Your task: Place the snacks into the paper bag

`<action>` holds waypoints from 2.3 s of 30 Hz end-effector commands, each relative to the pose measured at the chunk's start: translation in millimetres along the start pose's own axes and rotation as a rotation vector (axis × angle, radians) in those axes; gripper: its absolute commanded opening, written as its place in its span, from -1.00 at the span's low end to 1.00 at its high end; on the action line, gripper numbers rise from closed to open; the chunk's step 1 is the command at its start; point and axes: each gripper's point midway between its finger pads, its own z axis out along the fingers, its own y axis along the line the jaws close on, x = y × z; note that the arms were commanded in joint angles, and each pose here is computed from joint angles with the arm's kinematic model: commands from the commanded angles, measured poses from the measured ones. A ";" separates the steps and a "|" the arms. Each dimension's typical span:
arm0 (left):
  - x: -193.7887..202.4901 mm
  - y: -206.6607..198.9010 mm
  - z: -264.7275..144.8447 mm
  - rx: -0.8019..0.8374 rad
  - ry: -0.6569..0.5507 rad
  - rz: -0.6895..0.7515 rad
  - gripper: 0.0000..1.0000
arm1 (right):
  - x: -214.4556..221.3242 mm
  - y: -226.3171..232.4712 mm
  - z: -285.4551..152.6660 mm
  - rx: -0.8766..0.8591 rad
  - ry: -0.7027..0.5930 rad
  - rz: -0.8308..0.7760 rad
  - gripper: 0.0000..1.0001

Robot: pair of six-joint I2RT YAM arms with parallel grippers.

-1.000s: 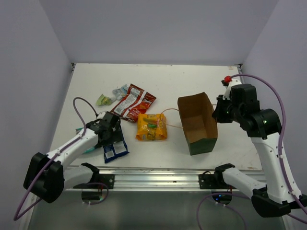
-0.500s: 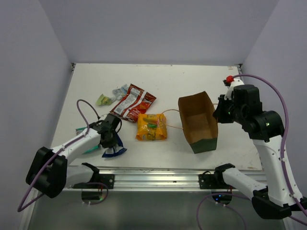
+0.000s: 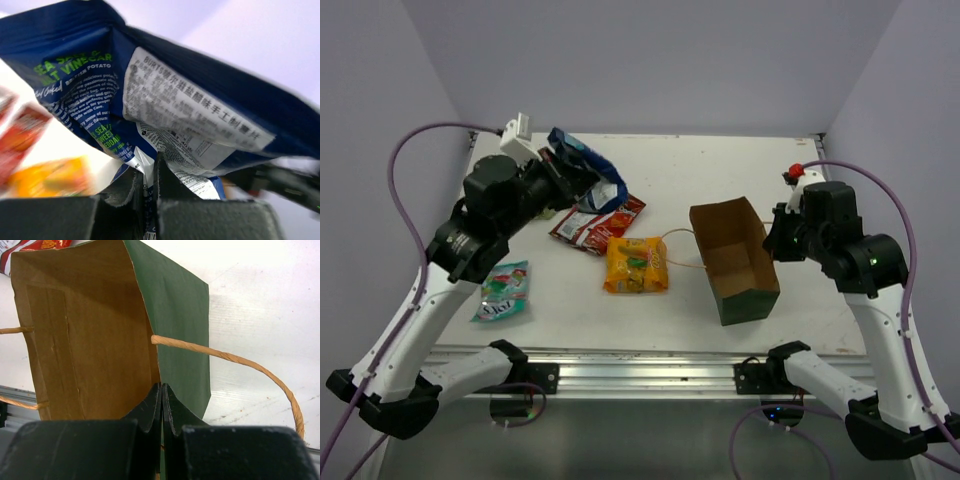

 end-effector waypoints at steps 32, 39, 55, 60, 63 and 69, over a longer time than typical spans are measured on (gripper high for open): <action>214.3 -215.0 42.8 0.510 0.415 0.208 0.67 | -9.3 6.5 -17.0 -0.045 -0.059 -0.029 -1.00; 156.4 -224.3 38.7 0.457 0.227 0.241 0.73 | -8.9 5.7 -14.2 -0.041 -0.054 -0.033 -1.00; 185.6 86.2 77.5 -0.471 0.271 0.362 0.86 | -9.3 6.2 -9.0 -0.042 -0.052 -0.033 -1.00; 232.2 121.9 91.0 -0.515 0.355 0.372 0.87 | -9.4 6.3 -11.4 -0.044 -0.056 -0.037 -1.00; 253.4 145.2 94.0 -0.569 0.411 0.408 0.87 | -8.4 5.5 -12.4 -0.043 -0.057 -0.042 -1.00; 265.8 161.3 96.2 -0.580 0.420 0.428 0.85 | -3.0 4.7 -8.5 -0.042 -0.049 -0.040 -1.00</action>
